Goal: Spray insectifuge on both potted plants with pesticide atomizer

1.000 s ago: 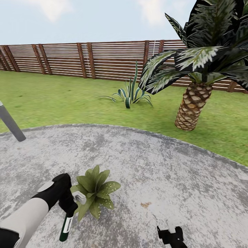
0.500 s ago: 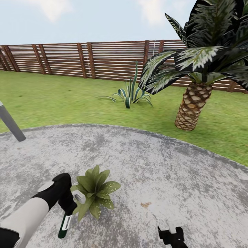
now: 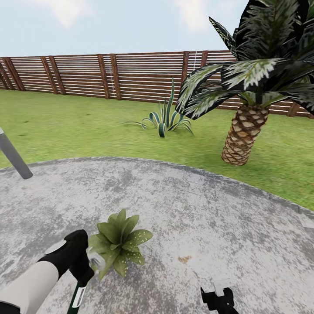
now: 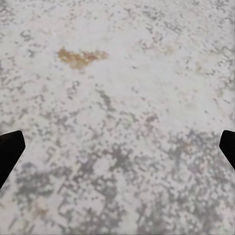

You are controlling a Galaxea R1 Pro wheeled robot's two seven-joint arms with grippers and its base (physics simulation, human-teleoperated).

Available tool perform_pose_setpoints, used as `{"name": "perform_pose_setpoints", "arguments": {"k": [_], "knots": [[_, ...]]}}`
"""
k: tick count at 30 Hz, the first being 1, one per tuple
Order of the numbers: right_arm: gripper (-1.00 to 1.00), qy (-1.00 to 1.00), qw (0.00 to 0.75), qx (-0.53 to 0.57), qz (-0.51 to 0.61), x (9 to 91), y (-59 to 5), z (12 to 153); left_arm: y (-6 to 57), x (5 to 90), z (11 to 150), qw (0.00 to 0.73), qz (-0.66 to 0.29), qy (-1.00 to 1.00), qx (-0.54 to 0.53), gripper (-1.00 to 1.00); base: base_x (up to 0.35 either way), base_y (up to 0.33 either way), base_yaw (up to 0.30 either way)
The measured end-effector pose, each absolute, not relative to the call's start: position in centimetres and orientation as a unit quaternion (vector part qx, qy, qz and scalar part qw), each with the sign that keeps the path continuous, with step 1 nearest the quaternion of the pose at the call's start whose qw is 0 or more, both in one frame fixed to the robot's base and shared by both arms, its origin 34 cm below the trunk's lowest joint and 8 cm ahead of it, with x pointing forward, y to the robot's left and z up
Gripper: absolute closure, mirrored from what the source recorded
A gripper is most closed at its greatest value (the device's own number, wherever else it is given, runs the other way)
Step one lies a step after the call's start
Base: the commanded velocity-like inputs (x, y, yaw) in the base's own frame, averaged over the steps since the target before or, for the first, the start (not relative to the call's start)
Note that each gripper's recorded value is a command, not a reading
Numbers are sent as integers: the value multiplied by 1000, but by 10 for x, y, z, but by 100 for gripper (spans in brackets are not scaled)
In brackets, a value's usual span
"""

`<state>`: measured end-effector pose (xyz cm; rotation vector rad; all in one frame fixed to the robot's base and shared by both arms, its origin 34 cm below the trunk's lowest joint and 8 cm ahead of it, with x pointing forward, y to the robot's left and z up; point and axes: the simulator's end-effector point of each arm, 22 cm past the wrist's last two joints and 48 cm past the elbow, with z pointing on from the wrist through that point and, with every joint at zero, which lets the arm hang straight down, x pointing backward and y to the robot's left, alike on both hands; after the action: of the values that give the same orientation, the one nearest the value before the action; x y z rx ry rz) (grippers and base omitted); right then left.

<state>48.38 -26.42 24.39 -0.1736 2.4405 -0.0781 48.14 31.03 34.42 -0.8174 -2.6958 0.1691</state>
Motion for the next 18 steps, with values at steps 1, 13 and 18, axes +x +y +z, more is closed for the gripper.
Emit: {"name": "perform_pose_setpoints", "arguments": {"k": [1, 13, 18], "knots": [[-100, 938, 340, -67, -30, 484, -264, 244, 310, 481, 344, 160, 60, -943, -286, 100, 0, 0, 0], [-100, 938, 340, -68, -30, 484, -264, 244, 318, 463, 337, 183, 61, -941, -277, 100, 0, 0, -105], [-100, 938, 340, -68, -30, 484, -264, 244, 320, 461, 336, 185, 60, -941, -276, 100, 0, 0, -35]]}}
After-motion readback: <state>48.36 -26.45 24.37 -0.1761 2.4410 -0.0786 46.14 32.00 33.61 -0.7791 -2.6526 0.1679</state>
